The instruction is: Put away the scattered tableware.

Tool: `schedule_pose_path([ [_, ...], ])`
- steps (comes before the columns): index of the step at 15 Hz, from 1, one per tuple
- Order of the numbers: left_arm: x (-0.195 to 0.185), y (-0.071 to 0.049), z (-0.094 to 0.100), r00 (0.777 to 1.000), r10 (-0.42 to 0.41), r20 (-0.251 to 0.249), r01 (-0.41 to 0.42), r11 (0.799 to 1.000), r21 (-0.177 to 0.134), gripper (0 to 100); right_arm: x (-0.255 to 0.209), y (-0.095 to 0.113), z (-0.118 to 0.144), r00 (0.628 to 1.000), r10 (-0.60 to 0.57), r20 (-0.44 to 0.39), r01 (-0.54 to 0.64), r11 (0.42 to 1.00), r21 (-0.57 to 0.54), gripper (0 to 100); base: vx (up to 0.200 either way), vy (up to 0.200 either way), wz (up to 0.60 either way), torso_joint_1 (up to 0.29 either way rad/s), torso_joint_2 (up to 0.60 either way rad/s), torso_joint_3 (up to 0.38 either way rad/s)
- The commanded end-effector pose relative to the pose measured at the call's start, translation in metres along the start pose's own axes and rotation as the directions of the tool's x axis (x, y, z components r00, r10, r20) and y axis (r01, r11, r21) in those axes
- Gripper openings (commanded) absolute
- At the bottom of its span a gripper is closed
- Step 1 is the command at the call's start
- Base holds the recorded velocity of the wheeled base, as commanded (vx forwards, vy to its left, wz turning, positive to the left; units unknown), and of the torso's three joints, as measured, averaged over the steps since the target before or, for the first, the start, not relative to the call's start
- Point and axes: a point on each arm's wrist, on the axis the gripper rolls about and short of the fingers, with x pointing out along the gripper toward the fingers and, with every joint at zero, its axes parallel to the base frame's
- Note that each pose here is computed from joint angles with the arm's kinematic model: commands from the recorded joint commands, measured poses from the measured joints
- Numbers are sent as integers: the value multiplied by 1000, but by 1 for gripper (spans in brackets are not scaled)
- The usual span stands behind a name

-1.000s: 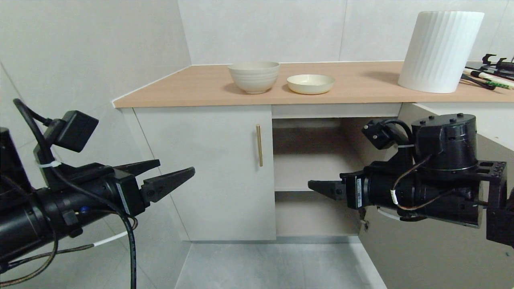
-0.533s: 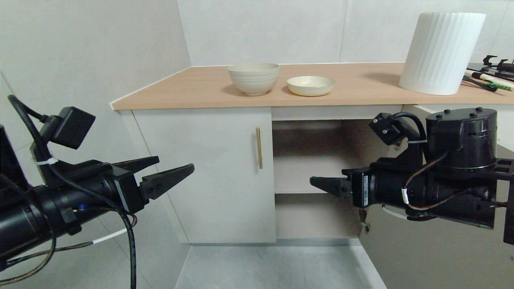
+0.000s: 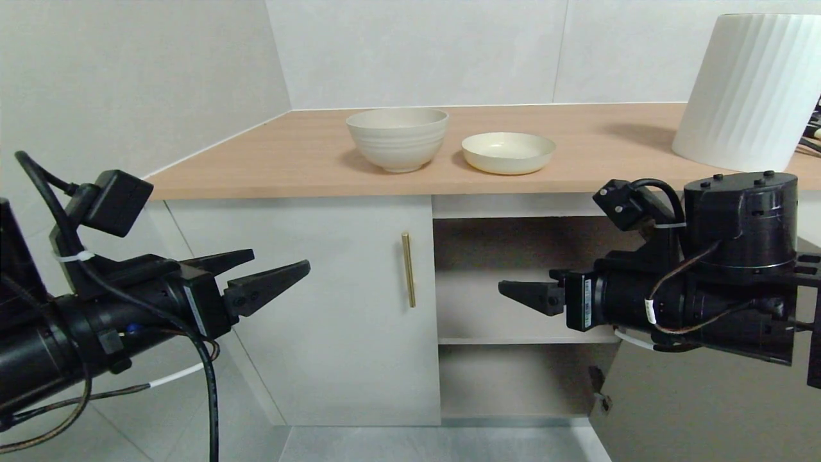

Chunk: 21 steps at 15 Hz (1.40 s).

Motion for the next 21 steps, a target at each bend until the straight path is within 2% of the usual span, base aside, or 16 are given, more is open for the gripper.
schedule_pose_path([
  [1,0,0,0,1000,1,-1,-1,1000,-1,100,0,0,0,1000,2,1,-2,1000,0,100,0,0,0,0,0,0],
  [5,1,0,0,1000,2,-4,-2,1000,-3,100,1,0,0,1000,1,-2,-1,1000,-1,100,0,0,0,0,0,0],
  [7,0,0,0,1000,1,2,-1,1000,-14,100,0,0,0,1000,2,1,-2,1000,0,100,0,200,0,2,5,0],
  [17,-1,-1,1,1000,2,6,-2,1000,-5,100,-1,1,1,1000,3,5,-3,1000,0,100,0,0,0,0,0,0],
  [21,-6,-2,5,1000,5,23,-5,1000,6,100,-7,2,4,1000,10,22,-10,1000,-2,100,200,0,0,0,0,10],
])
